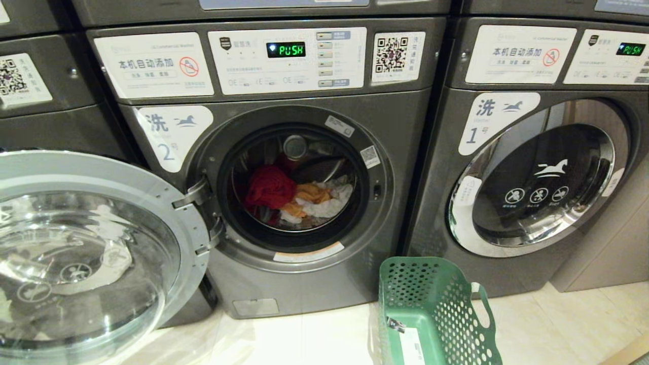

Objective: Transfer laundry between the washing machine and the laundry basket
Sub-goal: Pick a cloth and place it into the basket

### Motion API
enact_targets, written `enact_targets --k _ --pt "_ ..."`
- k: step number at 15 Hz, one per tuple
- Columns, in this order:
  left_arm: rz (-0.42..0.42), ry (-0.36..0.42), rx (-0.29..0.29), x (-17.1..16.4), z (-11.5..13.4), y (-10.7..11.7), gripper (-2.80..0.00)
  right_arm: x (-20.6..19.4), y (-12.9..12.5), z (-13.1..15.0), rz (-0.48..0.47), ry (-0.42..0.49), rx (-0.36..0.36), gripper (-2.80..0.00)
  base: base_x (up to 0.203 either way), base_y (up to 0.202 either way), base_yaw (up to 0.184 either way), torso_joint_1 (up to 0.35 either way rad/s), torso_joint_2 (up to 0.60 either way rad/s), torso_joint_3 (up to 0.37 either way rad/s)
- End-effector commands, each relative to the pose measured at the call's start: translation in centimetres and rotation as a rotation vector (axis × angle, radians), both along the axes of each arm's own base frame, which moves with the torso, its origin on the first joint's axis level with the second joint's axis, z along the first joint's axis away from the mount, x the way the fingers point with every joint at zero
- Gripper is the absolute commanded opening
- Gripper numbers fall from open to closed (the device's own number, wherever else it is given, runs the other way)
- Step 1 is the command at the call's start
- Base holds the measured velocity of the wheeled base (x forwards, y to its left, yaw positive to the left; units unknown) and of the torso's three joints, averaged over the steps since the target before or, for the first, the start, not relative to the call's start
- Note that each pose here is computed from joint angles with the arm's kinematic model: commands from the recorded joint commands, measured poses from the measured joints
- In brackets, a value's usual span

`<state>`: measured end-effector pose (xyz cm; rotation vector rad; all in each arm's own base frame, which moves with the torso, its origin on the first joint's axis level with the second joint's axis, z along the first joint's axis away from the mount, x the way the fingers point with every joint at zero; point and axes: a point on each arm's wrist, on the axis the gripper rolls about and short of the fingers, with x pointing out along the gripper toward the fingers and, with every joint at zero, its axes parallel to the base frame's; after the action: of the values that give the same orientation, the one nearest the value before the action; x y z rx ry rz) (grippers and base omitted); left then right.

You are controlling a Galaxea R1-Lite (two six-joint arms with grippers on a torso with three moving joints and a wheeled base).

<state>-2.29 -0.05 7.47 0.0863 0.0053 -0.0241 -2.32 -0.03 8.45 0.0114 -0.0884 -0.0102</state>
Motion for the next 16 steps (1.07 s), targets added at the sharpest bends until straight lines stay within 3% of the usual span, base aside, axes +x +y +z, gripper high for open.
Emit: enact_targets --k 1,8,16 --pt "0.001 0.003 0.001 0.02 -0.04 0.00 -2.80 0.27 0.00 -0.93 -0.002 0.033 0.000 -2.80 0.000 0.191 0.001 -0.001 0.01 0.004" --pt "0.003 0.004 -0.003 0.02 -0.06 0.00 -2.80 0.27 0.01 -0.93 0.002 0.034 -0.013 -2.80 0.000 0.185 -0.001 0.004 0.00 0.002" --pt "0.006 0.001 -0.010 0.02 -0.02 0.01 -2.80 0.27 0.00 -0.93 -0.001 0.033 -0.008 -2.80 0.000 0.009 -0.001 0.001 0.00 0.000"
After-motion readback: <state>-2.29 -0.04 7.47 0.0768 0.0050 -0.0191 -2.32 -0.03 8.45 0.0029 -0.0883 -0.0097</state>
